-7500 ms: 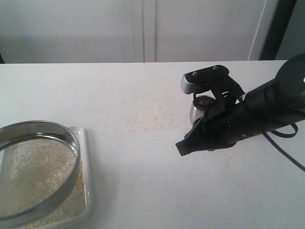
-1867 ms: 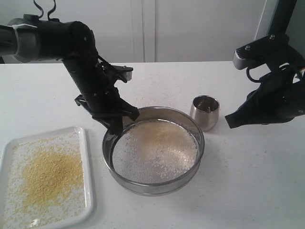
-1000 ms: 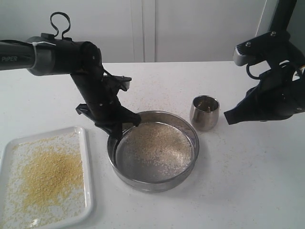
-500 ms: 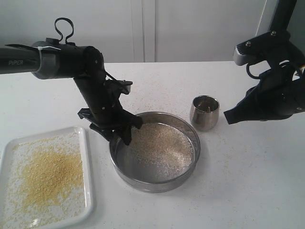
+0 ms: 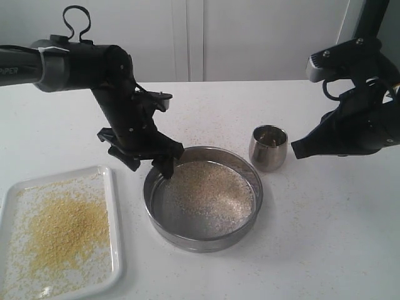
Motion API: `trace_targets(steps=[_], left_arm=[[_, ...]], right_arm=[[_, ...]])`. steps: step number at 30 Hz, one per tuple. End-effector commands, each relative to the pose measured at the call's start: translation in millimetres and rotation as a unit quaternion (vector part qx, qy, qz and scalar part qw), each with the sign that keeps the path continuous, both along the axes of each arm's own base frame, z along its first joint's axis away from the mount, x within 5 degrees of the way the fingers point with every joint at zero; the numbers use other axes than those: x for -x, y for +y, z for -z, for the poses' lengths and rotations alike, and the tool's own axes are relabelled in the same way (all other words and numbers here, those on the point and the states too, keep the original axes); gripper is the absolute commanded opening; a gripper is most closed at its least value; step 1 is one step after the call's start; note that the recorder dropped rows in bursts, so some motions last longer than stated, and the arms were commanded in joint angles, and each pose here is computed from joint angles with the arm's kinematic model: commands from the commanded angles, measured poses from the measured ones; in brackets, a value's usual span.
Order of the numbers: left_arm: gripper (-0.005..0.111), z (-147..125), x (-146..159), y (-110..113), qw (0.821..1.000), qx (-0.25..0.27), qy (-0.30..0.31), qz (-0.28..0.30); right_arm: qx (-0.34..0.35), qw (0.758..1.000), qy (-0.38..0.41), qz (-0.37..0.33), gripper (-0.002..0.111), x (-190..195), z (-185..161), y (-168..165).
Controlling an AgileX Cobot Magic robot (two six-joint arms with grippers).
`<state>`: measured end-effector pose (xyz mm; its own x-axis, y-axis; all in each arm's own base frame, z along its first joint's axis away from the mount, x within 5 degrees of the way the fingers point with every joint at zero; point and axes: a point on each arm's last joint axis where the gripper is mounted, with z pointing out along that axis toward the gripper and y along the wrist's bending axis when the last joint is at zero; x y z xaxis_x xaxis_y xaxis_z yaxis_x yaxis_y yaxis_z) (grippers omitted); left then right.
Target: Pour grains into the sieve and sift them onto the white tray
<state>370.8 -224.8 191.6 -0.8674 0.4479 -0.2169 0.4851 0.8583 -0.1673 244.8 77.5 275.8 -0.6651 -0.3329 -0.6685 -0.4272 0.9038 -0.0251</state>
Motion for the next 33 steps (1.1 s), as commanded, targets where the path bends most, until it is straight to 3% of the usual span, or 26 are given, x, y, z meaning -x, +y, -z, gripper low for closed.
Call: trace_targets(steps=[1, 2, 5, 8, 13, 22, 28, 33], left_arm=[[0.061, -18.0, 2.5, 5.9, 1.0, -0.021, -0.02, 0.002], [0.051, -21.3, 2.7, 7.2, 0.999, -0.023, -0.025, -0.004], [0.002, -36.4, 4.5, 11.3, 0.998, -0.028, -0.048, -0.002], [0.0, -53.7, 7.4, 14.1, 0.997, -0.022, -0.074, 0.003], [0.0, -75.7, 15.3, 27.8, 0.993, -0.067, -0.095, 0.017], [0.0, -105.9, 39.0, 65.1, 0.977, -0.199, -0.054, 0.058], [0.0, -122.7, 42.4, 91.9, 0.986, -0.166, -0.032, 0.012], [0.0, -138.1, 45.3, 117.6, 0.987, -0.155, -0.037, -0.032]], right_arm=[[-0.005, 1.0, -0.011, 0.006, 0.0, -1.3, -3.6, -1.6], [-0.005, 1.0, -0.011, 0.006, 0.0, -1.3, -3.6, -1.6], [-0.006, 1.0, -0.017, 0.007, 0.0, -1.9, -3.8, -1.7], [-0.006, 1.0, -0.019, 0.008, 0.0, -2.3, -4.1, -1.6], [-0.016, 1.0, -0.018, 0.011, 0.0, -2.3, -4.5, -0.8], [-0.001, 1.0, 0.025, 0.0, 0.0, 1.3, 1.3, -0.7], [0.036, 0.994, 0.104, 0.029, 0.0, -5.1, 3.9, -12.1], [0.073, 0.989, 0.114, 0.064, 0.0, -7.8, 1.9, -32.0]])
